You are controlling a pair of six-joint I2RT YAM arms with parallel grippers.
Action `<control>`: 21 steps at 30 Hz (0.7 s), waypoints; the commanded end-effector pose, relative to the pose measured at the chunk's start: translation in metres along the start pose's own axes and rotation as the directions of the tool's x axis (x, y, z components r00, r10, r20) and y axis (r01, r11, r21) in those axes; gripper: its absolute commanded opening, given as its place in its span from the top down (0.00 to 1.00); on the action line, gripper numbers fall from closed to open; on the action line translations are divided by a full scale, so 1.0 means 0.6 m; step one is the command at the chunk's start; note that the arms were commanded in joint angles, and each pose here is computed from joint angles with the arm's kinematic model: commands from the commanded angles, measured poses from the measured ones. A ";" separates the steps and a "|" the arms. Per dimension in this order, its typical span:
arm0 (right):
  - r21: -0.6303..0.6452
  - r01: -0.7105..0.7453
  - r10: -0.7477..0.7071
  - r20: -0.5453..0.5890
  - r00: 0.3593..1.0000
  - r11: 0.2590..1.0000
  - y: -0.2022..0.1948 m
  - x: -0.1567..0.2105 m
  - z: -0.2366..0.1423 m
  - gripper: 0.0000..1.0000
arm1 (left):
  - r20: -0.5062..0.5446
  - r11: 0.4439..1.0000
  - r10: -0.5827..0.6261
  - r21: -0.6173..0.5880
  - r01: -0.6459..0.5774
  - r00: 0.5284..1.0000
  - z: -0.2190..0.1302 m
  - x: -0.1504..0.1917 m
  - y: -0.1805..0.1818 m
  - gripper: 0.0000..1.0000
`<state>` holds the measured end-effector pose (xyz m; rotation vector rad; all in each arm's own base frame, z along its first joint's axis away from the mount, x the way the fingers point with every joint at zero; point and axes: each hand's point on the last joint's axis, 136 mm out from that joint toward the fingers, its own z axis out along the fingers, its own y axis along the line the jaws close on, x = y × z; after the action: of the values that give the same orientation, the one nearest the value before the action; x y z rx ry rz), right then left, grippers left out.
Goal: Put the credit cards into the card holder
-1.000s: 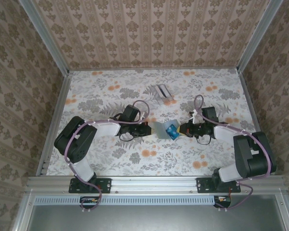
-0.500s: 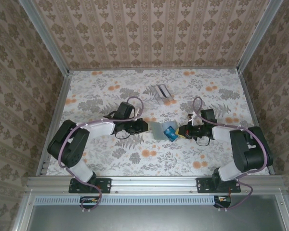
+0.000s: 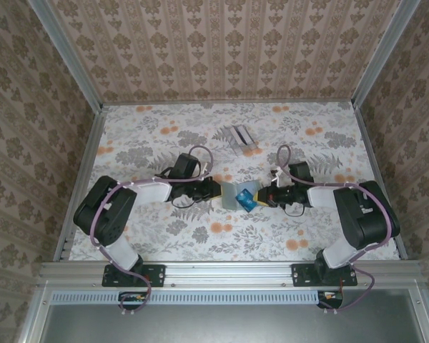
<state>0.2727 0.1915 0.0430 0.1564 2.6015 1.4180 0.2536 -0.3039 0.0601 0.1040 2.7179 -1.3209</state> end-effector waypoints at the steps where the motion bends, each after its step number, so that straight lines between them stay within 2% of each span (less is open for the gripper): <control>1: 0.013 -0.005 0.005 -0.007 1.000 1.000 0.000 -0.009 0.015 1.00 | -0.027 0.999 -0.021 -0.034 0.020 0.999 -0.004 0.005 0.018 0.90; 8: 0.037 -0.022 0.021 0.018 1.000 0.999 -0.003 -0.039 0.025 1.00 | -0.039 0.992 -0.037 -0.126 0.031 0.999 0.006 -0.003 0.056 0.95; 12: 0.075 -0.022 0.020 0.028 0.999 0.997 -0.003 -0.042 0.033 0.95 | -0.079 0.978 -0.092 -0.192 0.076 0.993 0.009 -0.001 0.094 0.99; 14: 0.115 -0.028 0.023 0.043 0.999 0.993 -0.007 -0.041 0.038 0.95 | -0.080 0.978 -0.100 -0.189 0.084 0.992 0.010 -0.004 0.098 1.00; 16: 0.138 -0.034 0.024 0.074 0.997 0.990 -0.010 -0.043 0.042 0.88 | -0.079 0.979 -0.098 -0.186 0.082 0.992 0.009 -0.007 0.096 1.00; 21: 0.200 -0.021 0.002 0.095 0.995 0.980 -0.012 -0.047 0.060 0.87 | -0.088 0.981 -0.093 -0.178 0.076 0.992 0.010 -0.013 0.090 1.00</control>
<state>0.2955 0.2154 0.0284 0.1991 2.6600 1.2341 0.2663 -0.2790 0.0204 0.0235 2.9074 -1.1482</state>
